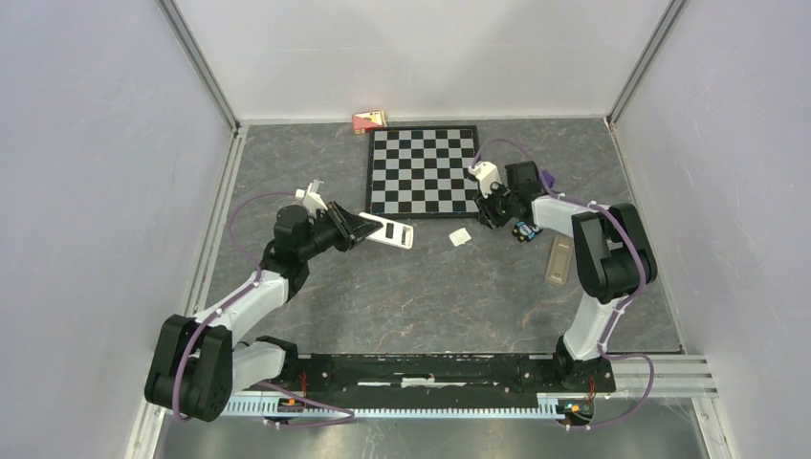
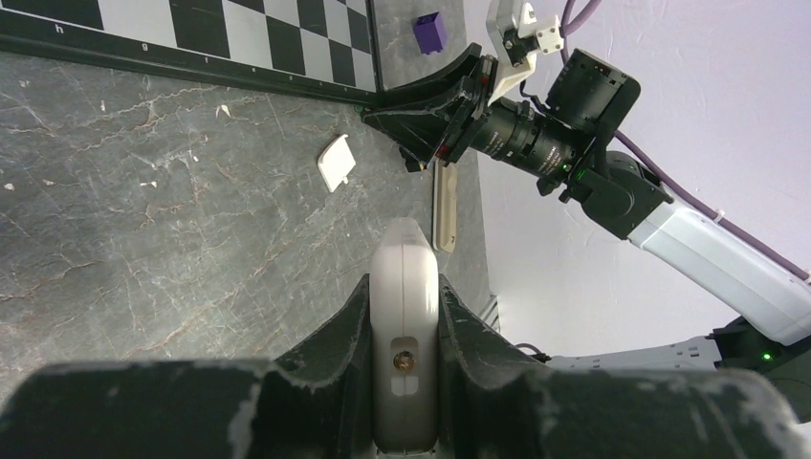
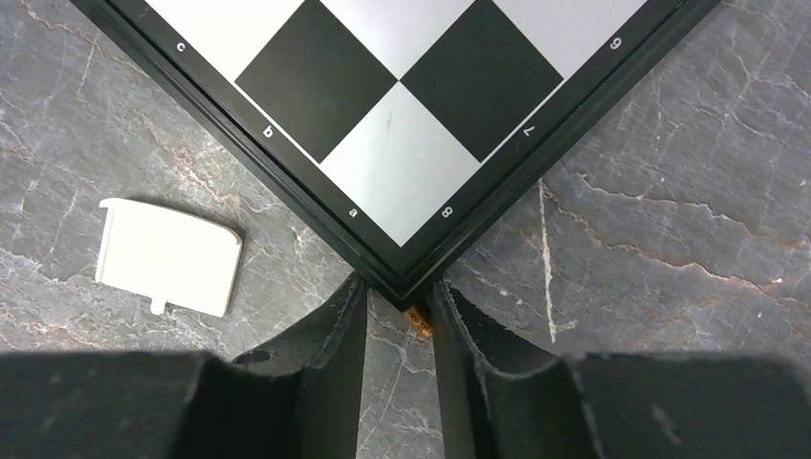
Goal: Load the batteries into the remote control
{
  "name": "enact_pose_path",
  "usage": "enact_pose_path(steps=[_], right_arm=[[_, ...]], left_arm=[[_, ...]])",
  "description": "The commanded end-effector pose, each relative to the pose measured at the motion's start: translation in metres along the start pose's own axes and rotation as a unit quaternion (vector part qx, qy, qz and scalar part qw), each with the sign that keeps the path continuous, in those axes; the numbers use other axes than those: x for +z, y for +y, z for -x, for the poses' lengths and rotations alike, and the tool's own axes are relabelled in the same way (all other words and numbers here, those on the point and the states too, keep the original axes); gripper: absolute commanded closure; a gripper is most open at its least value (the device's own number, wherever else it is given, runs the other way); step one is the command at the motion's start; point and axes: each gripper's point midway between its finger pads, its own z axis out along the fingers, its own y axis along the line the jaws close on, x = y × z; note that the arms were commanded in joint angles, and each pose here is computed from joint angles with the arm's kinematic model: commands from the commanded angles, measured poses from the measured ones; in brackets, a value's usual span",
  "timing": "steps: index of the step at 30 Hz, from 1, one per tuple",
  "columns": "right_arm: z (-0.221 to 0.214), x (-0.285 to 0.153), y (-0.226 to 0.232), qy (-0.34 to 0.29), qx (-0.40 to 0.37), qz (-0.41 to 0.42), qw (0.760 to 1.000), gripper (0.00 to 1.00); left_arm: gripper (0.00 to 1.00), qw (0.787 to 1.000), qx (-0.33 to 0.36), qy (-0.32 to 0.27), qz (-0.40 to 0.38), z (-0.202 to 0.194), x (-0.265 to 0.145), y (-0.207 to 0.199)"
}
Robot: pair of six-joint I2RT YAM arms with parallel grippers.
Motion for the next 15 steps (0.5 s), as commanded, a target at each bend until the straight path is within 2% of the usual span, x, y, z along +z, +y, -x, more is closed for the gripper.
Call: enact_pose_path(steps=[1,4,8,15], right_arm=[[-0.012,0.004,0.008,0.033,0.03,0.02,0.999,0.67],[-0.026,0.001,0.004,0.062,0.069,-0.005,0.996,0.69],[-0.036,-0.006,0.006,0.075,0.084,-0.019,0.993,0.7],[-0.051,-0.022,0.009,0.12,0.084,-0.035,0.989,0.81]], left_arm=[[0.98,0.999,0.037,-0.006,-0.03,0.009,0.001,-0.016],[0.98,0.999,0.039,-0.006,-0.033,0.009,0.0,-0.018],[0.98,0.999,0.041,-0.007,-0.033,0.007,-0.003,-0.016],[0.98,0.998,0.043,-0.008,-0.035,0.005,-0.005,-0.017]])
